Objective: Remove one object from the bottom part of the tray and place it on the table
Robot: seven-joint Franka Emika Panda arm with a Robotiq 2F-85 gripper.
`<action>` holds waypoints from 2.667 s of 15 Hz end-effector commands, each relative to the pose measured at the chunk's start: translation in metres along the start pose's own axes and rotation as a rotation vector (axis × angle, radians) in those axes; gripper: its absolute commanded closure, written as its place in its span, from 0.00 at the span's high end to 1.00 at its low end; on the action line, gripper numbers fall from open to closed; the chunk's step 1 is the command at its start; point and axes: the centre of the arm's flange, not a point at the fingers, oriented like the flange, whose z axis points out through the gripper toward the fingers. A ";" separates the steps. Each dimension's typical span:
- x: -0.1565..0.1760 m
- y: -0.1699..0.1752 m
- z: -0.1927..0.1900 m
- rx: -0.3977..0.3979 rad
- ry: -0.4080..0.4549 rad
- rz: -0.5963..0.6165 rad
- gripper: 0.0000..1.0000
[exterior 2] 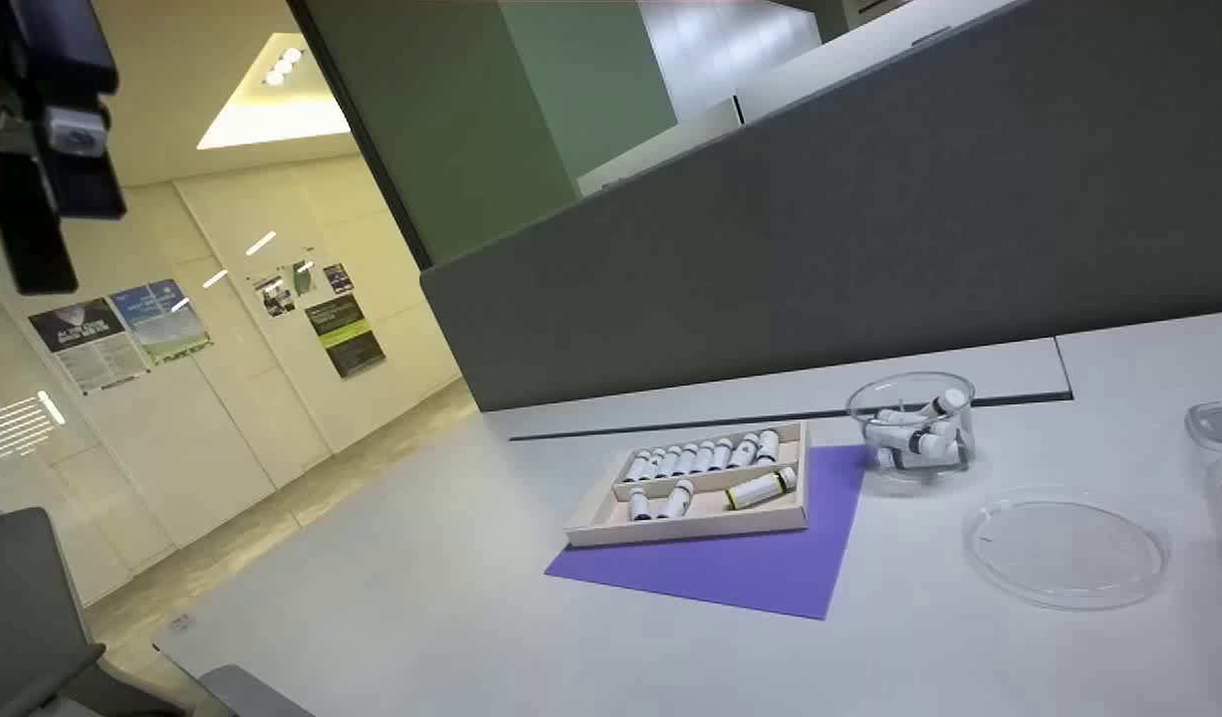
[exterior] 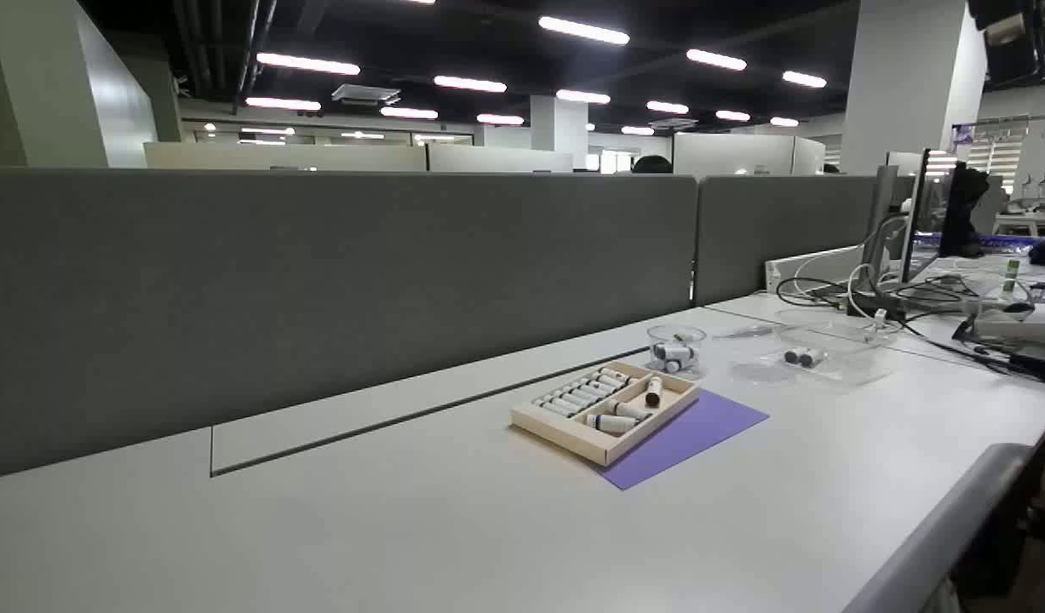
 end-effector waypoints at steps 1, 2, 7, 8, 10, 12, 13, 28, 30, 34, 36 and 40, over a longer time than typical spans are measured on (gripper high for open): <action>0.000 0.000 0.000 0.000 0.000 0.000 1.00; 0.000 0.000 0.000 0.000 0.000 0.000 1.00; 0.000 0.000 0.000 0.000 0.000 0.000 1.00; 0.000 0.000 0.000 0.000 0.000 0.000 1.00; 0.019 0.015 -0.010 -0.001 0.097 0.025 1.00; 0.048 0.032 -0.021 -0.016 0.199 0.035 1.00; 0.064 0.042 -0.026 -0.026 0.240 0.044 1.00; 0.245 0.147 -0.007 0.045 0.191 -0.087 1.00; 0.255 0.150 -0.004 0.048 0.177 -0.084 1.00; 0.253 0.150 -0.009 0.050 0.177 -0.083 1.00; 0.252 0.150 -0.009 0.050 0.177 -0.083 1.00; 0.280 0.158 0.016 0.034 0.219 -0.100 1.00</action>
